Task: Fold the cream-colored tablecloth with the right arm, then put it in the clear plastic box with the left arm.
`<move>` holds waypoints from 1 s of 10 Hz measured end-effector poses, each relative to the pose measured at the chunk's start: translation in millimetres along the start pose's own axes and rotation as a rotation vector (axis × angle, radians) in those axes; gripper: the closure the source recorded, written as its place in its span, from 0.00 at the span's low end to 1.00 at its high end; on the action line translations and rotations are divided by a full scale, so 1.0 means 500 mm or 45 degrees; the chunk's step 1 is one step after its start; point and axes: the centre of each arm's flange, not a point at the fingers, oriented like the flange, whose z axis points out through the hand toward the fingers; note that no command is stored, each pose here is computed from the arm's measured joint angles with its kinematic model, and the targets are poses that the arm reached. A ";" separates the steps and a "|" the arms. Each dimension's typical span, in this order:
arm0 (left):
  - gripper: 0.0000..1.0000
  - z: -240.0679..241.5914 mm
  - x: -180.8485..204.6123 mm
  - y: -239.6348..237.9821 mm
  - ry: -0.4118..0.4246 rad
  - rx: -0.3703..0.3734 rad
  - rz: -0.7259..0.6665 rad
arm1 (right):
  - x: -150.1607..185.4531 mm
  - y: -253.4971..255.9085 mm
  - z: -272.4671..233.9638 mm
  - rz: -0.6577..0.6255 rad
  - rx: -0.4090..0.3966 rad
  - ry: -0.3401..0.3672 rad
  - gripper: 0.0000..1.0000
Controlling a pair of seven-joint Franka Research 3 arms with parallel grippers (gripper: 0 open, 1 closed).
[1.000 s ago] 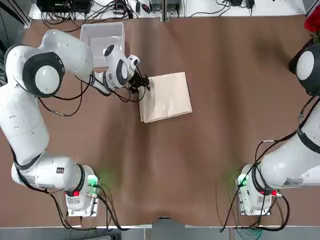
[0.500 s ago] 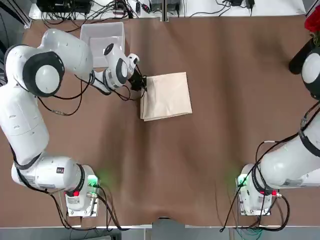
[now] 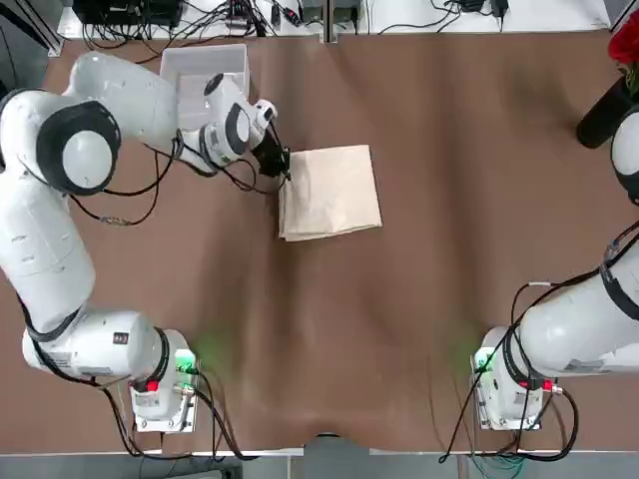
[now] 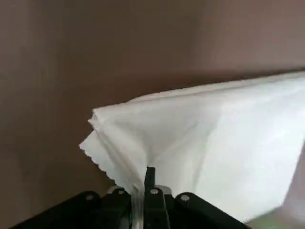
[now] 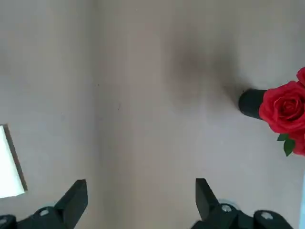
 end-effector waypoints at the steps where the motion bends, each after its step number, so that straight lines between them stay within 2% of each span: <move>1: 0.93 -0.056 0.007 -0.011 -0.041 0.026 0.021 | 0.000 0.000 0.001 0.000 0.000 -0.001 0.00; 3: 0.93 -0.154 0.001 -0.005 -0.047 0.088 0.066 | -0.002 0.000 -0.002 0.000 0.000 0.001 0.00; 5: 0.93 -0.197 -0.013 0.002 -0.039 0.214 0.095 | -0.020 0.002 -0.010 0.001 0.004 0.003 0.00; 10: 0.93 -0.299 -0.004 0.004 -0.059 0.366 0.000 | -0.058 0.004 -0.038 -0.005 0.022 0.021 0.00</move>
